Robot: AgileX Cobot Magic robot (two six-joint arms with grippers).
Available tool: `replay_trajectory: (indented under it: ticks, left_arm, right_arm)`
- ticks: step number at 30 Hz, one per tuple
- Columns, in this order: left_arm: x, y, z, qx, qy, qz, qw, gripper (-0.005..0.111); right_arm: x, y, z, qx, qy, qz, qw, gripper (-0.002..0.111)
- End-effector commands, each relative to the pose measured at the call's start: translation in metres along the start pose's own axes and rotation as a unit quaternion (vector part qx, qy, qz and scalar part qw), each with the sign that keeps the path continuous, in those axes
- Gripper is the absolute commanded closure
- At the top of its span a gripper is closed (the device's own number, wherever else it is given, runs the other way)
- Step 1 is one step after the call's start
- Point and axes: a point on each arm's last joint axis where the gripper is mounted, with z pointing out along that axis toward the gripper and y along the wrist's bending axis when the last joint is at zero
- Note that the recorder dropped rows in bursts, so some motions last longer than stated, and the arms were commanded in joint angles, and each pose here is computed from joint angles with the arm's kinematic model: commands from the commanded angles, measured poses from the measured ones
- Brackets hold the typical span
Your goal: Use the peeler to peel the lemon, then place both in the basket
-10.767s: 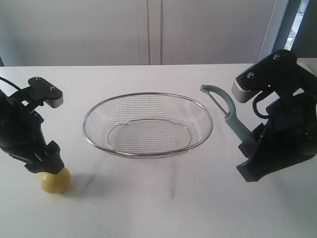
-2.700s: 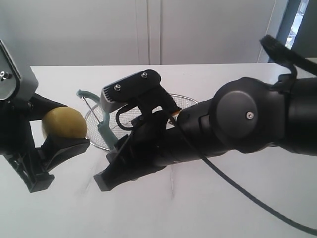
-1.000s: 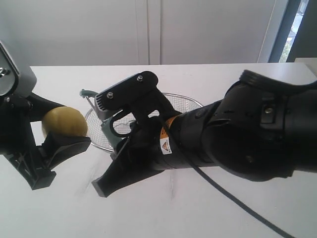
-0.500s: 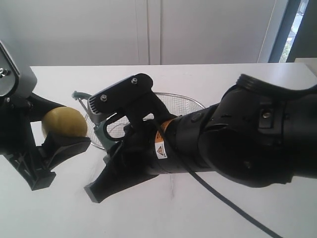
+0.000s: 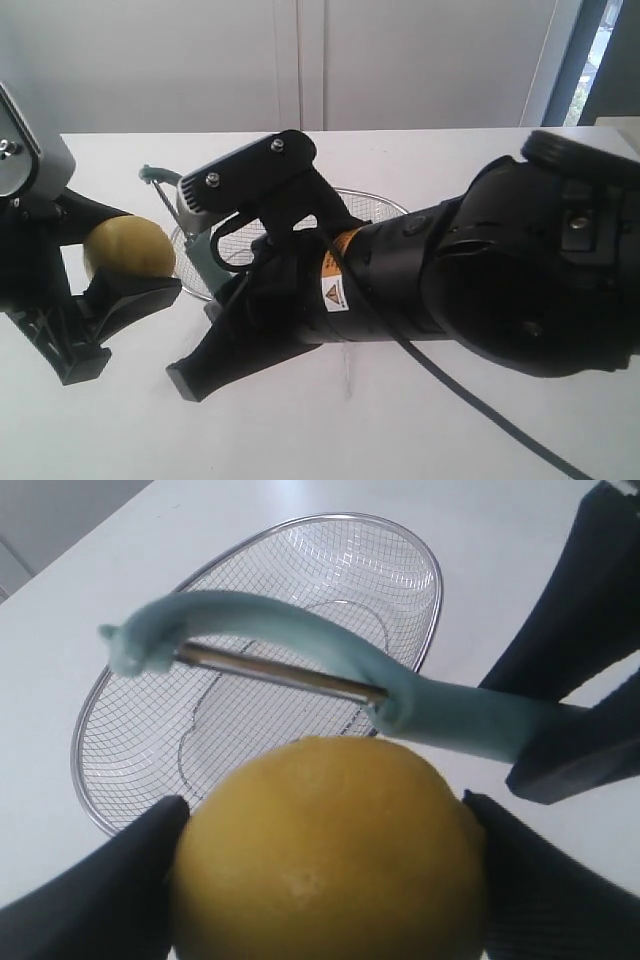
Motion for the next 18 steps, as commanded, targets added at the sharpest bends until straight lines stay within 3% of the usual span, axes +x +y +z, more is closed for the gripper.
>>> replay_trajectory:
  ticks: [1, 18]
  left_arm:
    - [0.0, -0.002, 0.0, 0.005, -0.002, -0.01, 1.0, 0.107]
    - [0.0, -0.003, 0.0, 0.006, -0.002, -0.01, 1.0, 0.107]
  right_arm:
    - [-0.005, 0.001, -0.01, -0.003, -0.018, 0.002, 1.0, 0.108]
    - [-0.014, -0.005, -0.121, 0.014, -0.084, -0.027, 0.996, 0.108]
